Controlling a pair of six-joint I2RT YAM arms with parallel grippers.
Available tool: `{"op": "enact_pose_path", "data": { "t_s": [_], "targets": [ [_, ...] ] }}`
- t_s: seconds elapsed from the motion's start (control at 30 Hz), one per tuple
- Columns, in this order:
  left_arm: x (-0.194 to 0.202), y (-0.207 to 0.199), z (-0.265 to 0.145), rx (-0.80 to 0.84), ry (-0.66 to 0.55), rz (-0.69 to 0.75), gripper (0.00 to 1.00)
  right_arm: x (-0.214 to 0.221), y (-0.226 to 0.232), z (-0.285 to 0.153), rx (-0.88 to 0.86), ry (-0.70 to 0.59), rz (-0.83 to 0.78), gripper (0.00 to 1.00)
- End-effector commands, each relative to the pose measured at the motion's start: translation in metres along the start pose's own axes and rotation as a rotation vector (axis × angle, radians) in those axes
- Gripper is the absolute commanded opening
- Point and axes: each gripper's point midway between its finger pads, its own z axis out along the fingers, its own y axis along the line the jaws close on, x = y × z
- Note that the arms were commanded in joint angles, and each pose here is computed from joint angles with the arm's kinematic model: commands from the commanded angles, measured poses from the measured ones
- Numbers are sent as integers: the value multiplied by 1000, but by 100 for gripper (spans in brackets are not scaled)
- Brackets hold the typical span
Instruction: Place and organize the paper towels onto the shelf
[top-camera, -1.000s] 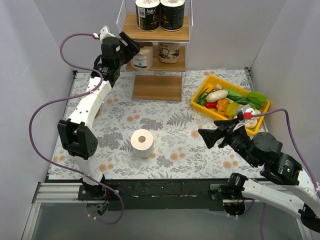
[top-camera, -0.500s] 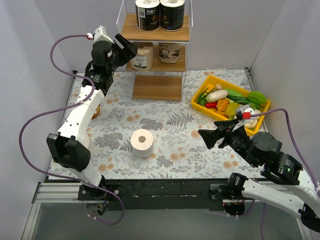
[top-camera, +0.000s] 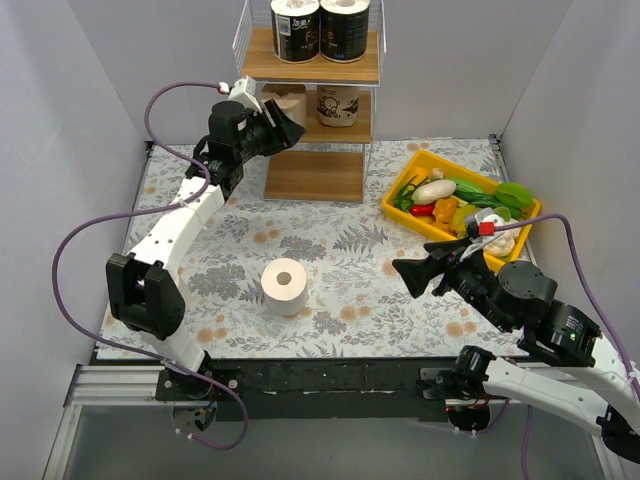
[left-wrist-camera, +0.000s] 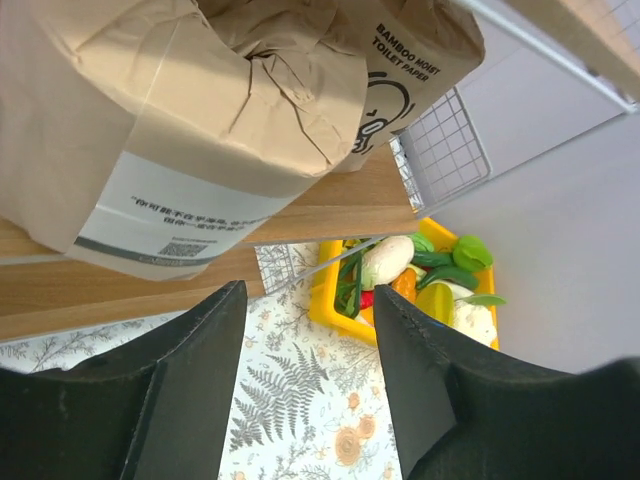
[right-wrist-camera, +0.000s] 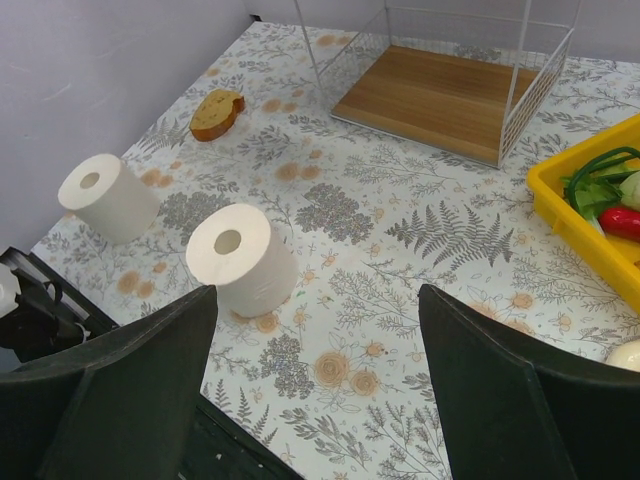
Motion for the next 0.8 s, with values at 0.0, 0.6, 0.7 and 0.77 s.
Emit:
{"op": "enact_pose_path", "data": {
  "t_s": [0.0,0.6,0.7,0.77],
  "targets": [
    [-5,-4,9,40,-22,72,52,-19,4,-4,-14,-54,30,88],
    [-40,67,23,-348,-185,111,52,-17,0,-4,5,-61,23,88],
    [-43,65,27,-339,-191,108,52,-17,1,-3,2,-57,22,88],
    [-45,63,33,-327,-189,107,52,-15,1,-2,4,-51,19,88]
  ]
}}
